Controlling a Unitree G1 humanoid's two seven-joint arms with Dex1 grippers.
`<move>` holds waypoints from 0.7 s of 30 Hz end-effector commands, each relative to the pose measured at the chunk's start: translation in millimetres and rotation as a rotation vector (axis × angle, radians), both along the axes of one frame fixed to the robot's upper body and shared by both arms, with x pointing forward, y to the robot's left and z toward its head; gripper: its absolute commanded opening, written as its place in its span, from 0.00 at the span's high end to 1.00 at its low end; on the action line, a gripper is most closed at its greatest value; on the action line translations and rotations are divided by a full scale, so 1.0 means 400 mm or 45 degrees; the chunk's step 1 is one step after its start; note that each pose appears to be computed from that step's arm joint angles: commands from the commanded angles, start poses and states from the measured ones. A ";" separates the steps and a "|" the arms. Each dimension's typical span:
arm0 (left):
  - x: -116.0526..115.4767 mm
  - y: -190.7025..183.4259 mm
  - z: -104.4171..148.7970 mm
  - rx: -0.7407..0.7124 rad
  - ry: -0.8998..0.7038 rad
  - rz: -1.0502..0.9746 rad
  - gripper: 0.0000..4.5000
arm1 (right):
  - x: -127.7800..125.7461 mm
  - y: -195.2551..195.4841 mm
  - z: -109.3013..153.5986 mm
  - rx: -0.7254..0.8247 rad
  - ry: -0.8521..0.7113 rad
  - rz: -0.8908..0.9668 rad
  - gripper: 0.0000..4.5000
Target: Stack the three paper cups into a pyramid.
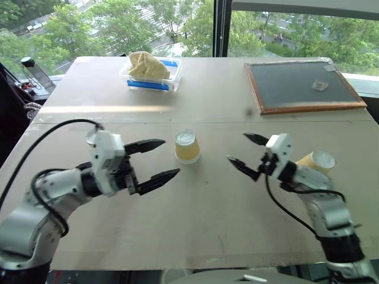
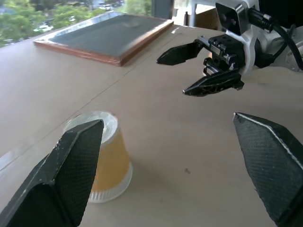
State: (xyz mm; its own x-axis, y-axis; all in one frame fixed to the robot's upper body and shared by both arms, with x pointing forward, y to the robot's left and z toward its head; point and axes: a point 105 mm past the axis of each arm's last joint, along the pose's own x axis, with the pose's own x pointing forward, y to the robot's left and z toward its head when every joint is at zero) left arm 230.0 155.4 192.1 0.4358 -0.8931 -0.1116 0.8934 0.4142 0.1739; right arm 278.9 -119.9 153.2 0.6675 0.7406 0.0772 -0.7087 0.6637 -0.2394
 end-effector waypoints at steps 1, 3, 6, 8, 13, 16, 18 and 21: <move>-0.005 -0.035 0.008 0.061 -0.008 -0.140 0.00 | -0.040 -0.096 0.091 0.044 -0.114 -0.164 0.01; 0.001 -0.055 0.012 0.098 -0.021 -0.210 0.00 | -0.058 -0.161 0.098 0.083 -0.093 -0.290 0.01; 0.008 -0.084 0.028 0.091 -0.032 -0.287 0.00 | -0.079 -0.230 0.075 0.066 -0.039 -0.421 0.01; 0.010 -0.098 0.034 0.083 -0.032 -0.324 0.00 | -0.087 -0.255 0.056 0.037 -0.020 -0.477 0.01; 0.021 -0.120 0.044 0.085 -0.015 -0.397 0.00 | -0.101 -0.286 -0.014 0.121 0.107 -0.574 0.01; 0.025 -0.118 0.043 0.101 -0.011 -0.401 0.00 | -0.097 -0.294 -0.026 0.156 0.124 -0.614 0.01; 0.029 -0.115 0.045 0.112 -0.021 -0.397 0.00 | -0.094 -0.311 -0.033 0.176 0.132 -0.659 0.01; 0.030 -0.116 0.050 0.113 -0.028 -0.397 0.00 | -0.097 -0.321 -0.045 0.161 0.139 -0.671 0.01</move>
